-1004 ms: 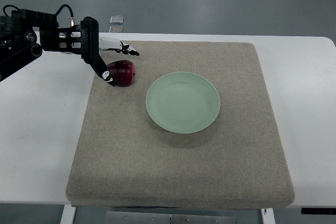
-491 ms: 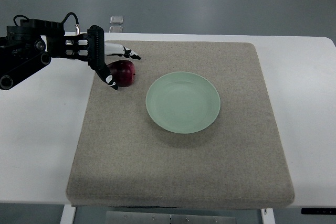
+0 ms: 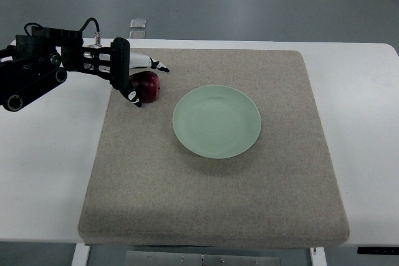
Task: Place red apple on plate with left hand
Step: 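Close the left hand fingers around the red apple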
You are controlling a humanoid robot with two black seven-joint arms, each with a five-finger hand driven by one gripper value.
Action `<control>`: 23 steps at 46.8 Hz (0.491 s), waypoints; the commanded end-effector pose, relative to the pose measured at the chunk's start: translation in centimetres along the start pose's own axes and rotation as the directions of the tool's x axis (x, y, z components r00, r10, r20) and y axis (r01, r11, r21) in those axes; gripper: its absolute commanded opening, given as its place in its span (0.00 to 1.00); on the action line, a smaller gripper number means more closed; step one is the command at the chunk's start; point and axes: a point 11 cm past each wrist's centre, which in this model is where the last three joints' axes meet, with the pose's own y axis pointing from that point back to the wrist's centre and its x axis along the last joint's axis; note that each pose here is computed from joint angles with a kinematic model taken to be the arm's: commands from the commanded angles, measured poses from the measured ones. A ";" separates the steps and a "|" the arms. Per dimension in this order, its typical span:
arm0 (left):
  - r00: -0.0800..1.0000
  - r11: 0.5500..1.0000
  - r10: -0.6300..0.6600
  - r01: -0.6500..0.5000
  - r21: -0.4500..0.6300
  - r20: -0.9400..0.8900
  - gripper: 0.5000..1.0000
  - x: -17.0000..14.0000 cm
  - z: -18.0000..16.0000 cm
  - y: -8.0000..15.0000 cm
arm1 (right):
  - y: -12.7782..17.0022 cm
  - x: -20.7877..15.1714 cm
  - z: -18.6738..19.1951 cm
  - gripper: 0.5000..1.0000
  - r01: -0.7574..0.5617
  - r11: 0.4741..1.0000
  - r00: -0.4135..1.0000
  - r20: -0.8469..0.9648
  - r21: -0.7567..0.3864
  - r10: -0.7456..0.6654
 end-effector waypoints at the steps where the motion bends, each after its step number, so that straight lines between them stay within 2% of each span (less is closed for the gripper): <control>1: 1.000 1.000 0.007 -0.007 0.004 0.010 0.94 0.1 -0.1 0.0 | 0.0 0.0 0.0 0.93 0.000 1.000 1.000 0.000 0.000 0.000; 6: 1.000 1.000 0.005 -0.005 0.006 0.015 0.85 0.0 -0.1 0.0 | 0.0 0.0 0.0 0.93 0.000 1.000 1.000 0.000 0.000 0.000; 7: 1.000 1.000 0.004 -0.004 0.007 0.015 0.80 0.0 -0.1 0.0 | 0.0 0.0 0.0 0.93 0.000 1.000 1.000 0.000 0.000 0.000; 13: 1.000 1.000 -0.006 0.006 0.011 0.023 0.71 -0.4 -0.2 -0.1 | 0.0 0.0 0.0 0.93 0.000 1.000 1.000 0.000 0.000 0.000; 15: 1.000 1.000 -0.005 0.005 0.011 0.023 0.63 -0.4 -0.2 -0.1 | 0.0 0.0 0.0 0.93 0.000 1.000 1.000 0.000 0.000 0.000; 23: 0.999 1.000 -0.010 0.009 0.018 0.041 0.60 -0.4 -0.3 -0.1 | 0.0 0.0 0.0 0.93 0.000 1.000 1.000 0.000 0.000 0.000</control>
